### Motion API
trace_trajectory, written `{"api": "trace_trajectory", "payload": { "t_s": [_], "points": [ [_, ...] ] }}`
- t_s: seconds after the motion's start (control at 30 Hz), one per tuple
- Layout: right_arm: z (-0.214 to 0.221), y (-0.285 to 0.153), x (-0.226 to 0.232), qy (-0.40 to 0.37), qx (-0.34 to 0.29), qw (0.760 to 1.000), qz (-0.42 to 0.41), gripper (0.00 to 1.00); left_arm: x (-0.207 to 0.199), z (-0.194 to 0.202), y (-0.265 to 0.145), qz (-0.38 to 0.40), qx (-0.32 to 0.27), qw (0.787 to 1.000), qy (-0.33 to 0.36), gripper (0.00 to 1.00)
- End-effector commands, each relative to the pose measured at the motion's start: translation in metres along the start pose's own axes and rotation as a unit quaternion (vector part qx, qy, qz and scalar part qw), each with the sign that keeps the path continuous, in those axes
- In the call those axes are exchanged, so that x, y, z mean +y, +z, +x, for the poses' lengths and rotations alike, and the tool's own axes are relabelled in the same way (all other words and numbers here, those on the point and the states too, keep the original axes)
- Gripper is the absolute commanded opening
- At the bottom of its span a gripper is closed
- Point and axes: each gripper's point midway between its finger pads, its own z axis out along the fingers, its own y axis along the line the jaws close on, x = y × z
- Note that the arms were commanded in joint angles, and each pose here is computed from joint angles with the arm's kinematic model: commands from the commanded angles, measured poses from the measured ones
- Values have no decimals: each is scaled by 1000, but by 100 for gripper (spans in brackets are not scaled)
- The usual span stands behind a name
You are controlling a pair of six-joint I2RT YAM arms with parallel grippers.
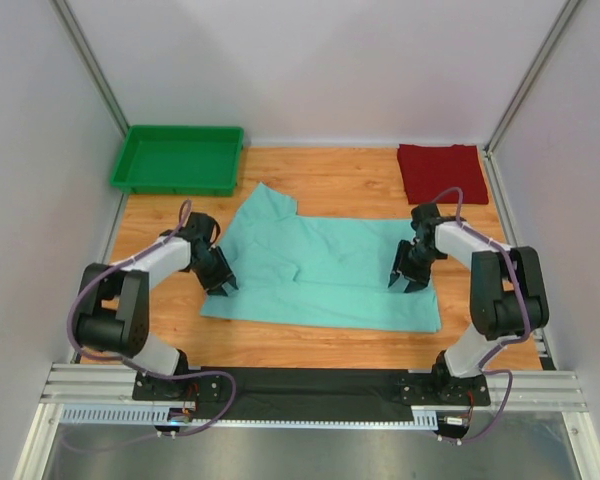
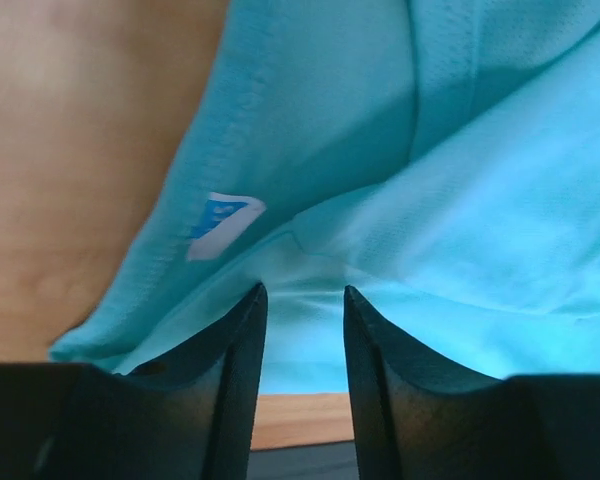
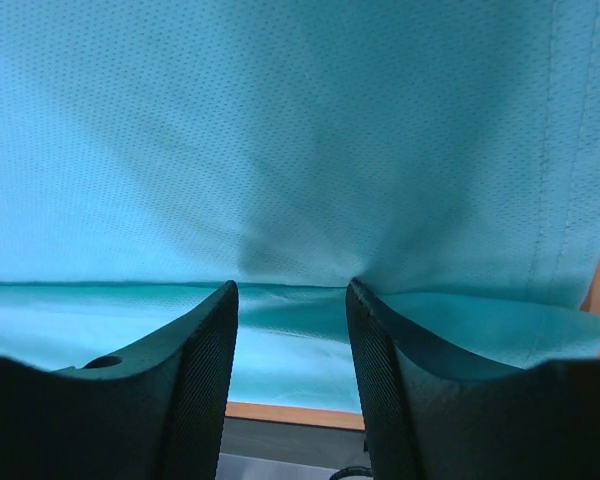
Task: Fold and stack the t-shirts
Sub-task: Fold the tshirt
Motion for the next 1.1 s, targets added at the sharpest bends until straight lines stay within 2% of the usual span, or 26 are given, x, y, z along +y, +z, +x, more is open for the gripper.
{"api": "trace_trajectory", "payload": {
  "t_s": [0.0, 0.07, 0.1, 0.17, 0.2, 0.27, 0.3, 0.37, 0.4, 0.47, 0.53, 0.57, 0.6, 0.67, 0.83, 0.93, 0.97, 1.07],
  "points": [
    [15, -5, -13, 3, -10, 1000, 15, 50, 24, 22, -19, -28, -4, 999, -15, 45],
    [11, -25, -7, -3, -30, 1000, 2, 52, 15, 16, -44, -3, -33, 999, 9, 48],
    [7, -34, -5, -6, -40, 999, 1, 52, 10, 12, -54, 7, -46, 999, 21, 53],
    [-15, -63, 5, -7, -79, 997, -5, 60, -10, -3, -80, 40, -75, 995, 61, 58],
    [-25, -72, 3, 7, -91, 996, -9, 62, -27, -15, -97, 65, -96, 989, 93, 64],
    [-56, -99, 14, 22, -129, 991, -37, 64, -45, -30, -108, 89, -115, 981, 126, 70],
    [-70, -109, 14, 30, -147, 988, -41, 65, -62, -46, -123, 107, -141, 971, 160, 72],
    [-106, -136, 18, 41, -193, 979, -46, 66, -86, -67, -123, 132, -156, 960, 191, 72],
    [-118, -144, 16, 51, -205, 976, -42, 66, -105, -80, -137, 155, -174, 947, 223, 72],
    [-143, -160, 23, 58, -231, 970, -43, 66, -128, -100, -133, 175, -183, 934, 251, 72],
    [-157, -156, 22, 87, -231, 968, -39, 66, -148, -124, -139, 184, -213, 917, 283, 72],
    [-166, -162, 24, 96, -238, 965, -45, 65, -152, -137, -124, 174, -212, 916, 291, 72],
    [-171, -163, 23, 107, -241, 964, -43, 65, -164, -150, -131, 178, -230, 904, 314, 71],
    [-179, -157, 22, 135, -237, 961, -47, 65, -169, -168, -111, 162, -230, 901, 329, 70],
    [-183, -134, 22, 159, -214, 963, -45, 65, -194, -201, -98, 173, -277, 869, 371, 69],
    [-178, -113, 20, 171, -184, 967, -41, 63, -205, -207, -83, 186, -279, 854, 399, 65],
    [-177, -109, 23, 170, -176, 968, -46, 63, -211, -210, -83, 194, -281, 844, 414, 62],
    [-174, -95, 24, 167, -158, 972, -45, 62, -220, -215, -64, 205, -267, 833, 440, 52]
  ]
}}
